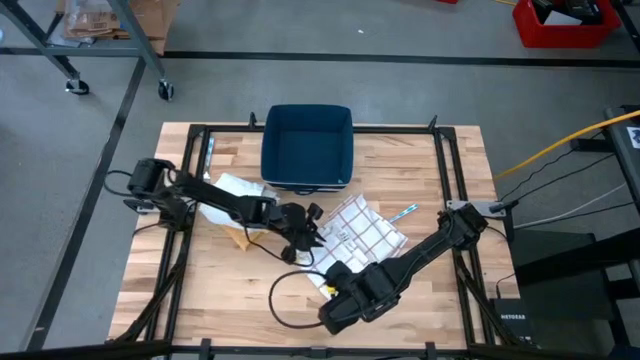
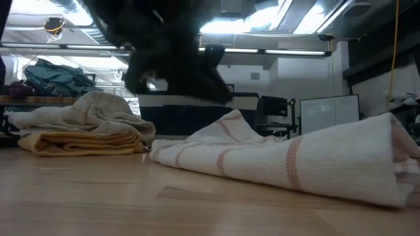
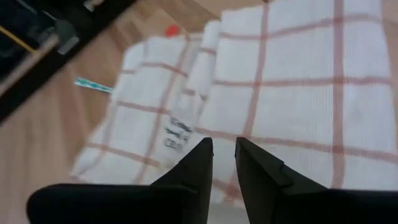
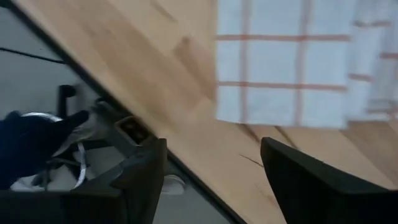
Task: Fold towel
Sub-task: Fold the white patterned towel
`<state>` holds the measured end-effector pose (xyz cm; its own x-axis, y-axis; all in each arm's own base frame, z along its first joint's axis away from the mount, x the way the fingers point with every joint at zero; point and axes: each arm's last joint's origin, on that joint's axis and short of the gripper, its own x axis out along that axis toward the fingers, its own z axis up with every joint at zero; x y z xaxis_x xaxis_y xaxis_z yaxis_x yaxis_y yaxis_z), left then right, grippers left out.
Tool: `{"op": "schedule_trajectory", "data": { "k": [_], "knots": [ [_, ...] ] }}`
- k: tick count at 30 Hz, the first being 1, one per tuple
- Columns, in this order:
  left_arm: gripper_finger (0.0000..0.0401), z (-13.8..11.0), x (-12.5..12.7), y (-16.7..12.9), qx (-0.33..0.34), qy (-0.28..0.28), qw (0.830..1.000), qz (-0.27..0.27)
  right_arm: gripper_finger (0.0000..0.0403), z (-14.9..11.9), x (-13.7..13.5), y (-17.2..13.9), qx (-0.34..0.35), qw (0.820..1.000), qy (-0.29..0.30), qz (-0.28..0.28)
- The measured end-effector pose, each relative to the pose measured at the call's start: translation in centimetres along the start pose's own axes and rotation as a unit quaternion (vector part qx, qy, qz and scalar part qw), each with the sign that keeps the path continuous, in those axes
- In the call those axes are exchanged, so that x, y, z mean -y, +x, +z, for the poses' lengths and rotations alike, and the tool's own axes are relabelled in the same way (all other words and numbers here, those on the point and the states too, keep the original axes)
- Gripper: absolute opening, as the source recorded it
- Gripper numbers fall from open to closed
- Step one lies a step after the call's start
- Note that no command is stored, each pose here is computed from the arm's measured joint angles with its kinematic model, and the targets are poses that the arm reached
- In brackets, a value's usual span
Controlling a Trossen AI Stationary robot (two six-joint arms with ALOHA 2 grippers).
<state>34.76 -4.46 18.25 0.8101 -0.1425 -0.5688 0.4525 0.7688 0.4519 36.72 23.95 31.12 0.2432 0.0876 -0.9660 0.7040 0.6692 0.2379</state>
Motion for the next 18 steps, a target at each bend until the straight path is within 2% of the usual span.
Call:
{"op": "schedule_trajectory", "data": {
  "k": [6,12,14,18],
  "knots": [
    [0.0062,-3.2,0.4,2.4,-0.062,-0.028,0.997,-0.030,0.0264,0.2,-1.8,1.7,0.006,0.998,-0.018,0.055],
    [0.0062,-5.8,1.8,2.8,-0.171,-0.080,0.977,-0.096,0.0264,0.0,-3.0,3.6,-0.026,0.996,-0.022,0.088],
    [0.0062,-6.2,2.7,2.2,-0.207,-0.083,0.966,-0.132,0.0264,-0.1,-3.3,4.0,-0.038,0.994,-0.024,0.095],
    [0.0053,-5.1,3.9,1.1,-0.212,-0.089,0.958,-0.172,0.0264,-0.2,-3.6,5.6,-0.053,0.993,-0.047,0.092]
  ]
}}
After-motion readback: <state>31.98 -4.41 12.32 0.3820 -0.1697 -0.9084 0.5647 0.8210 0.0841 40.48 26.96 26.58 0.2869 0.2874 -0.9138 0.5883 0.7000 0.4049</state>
